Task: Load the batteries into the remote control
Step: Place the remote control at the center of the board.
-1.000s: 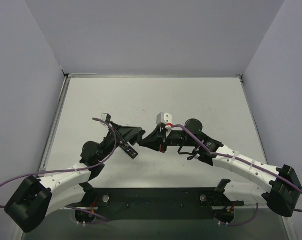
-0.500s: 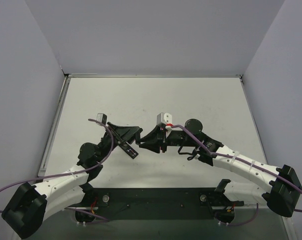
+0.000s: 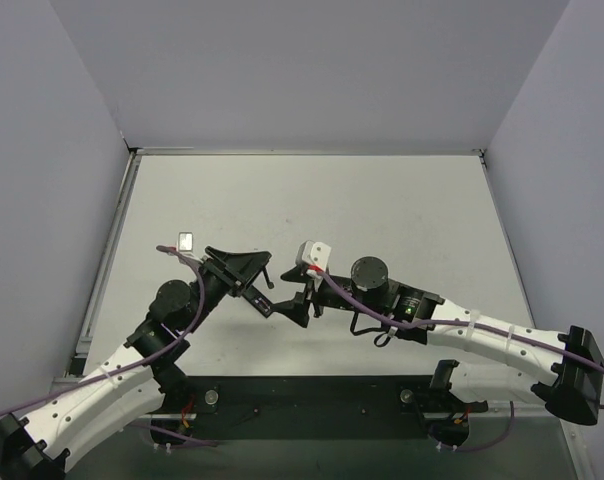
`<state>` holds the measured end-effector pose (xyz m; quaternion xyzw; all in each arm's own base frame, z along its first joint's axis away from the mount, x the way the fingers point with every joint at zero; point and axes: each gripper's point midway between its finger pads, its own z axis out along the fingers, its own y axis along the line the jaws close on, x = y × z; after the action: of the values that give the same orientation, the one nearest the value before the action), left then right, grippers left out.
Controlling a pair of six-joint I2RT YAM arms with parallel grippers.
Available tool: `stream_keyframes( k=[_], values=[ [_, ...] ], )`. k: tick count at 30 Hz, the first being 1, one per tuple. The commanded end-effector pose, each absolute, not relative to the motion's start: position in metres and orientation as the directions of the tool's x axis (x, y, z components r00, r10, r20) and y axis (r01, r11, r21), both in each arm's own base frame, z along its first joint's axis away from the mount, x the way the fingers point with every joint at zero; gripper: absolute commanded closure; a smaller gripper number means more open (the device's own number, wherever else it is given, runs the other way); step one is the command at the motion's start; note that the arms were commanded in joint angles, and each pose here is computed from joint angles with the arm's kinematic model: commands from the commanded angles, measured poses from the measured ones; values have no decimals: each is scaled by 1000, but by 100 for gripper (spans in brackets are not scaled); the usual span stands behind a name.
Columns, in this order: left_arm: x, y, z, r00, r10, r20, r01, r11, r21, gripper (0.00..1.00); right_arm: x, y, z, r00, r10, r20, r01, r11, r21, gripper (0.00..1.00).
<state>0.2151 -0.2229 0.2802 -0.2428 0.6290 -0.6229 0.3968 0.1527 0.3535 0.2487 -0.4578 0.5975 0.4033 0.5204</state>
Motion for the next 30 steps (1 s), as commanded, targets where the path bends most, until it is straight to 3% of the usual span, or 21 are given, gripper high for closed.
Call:
stream_keyframes(
  k=[1, 9, 17, 23, 27, 30],
  values=[
    [227, -214, 255, -505, -819, -272, 99, 258, -961, 78, 176, 359, 277, -33, -72, -997, -909, 417, 0, 40],
    [227, -217, 246, -490, -819, -298, 77, 300, -951, 78, 190, 368, 268, -113, -82, -990, -837, 544, 50, 39],
    [227, -217, 244, -475, -824, -307, 72, 312, -947, 78, 195, 377, 244, -191, -124, -974, -812, 578, 86, 43],
    [227, -218, 242, -472, -825, -311, 74, 314, -947, 78, 197, 377, 235, -222, -141, -965, -801, 590, 98, 62],
    [228, -218, 240, -469, -827, -310, 76, 312, -947, 78, 195, 378, 232, -247, -137, -959, -808, 576, 126, 88],
    [228, -218, 239, -469, -826, -313, 81, 313, -946, 70, 196, 375, 230, -296, -116, -948, -803, 567, 182, 100]
  ],
)
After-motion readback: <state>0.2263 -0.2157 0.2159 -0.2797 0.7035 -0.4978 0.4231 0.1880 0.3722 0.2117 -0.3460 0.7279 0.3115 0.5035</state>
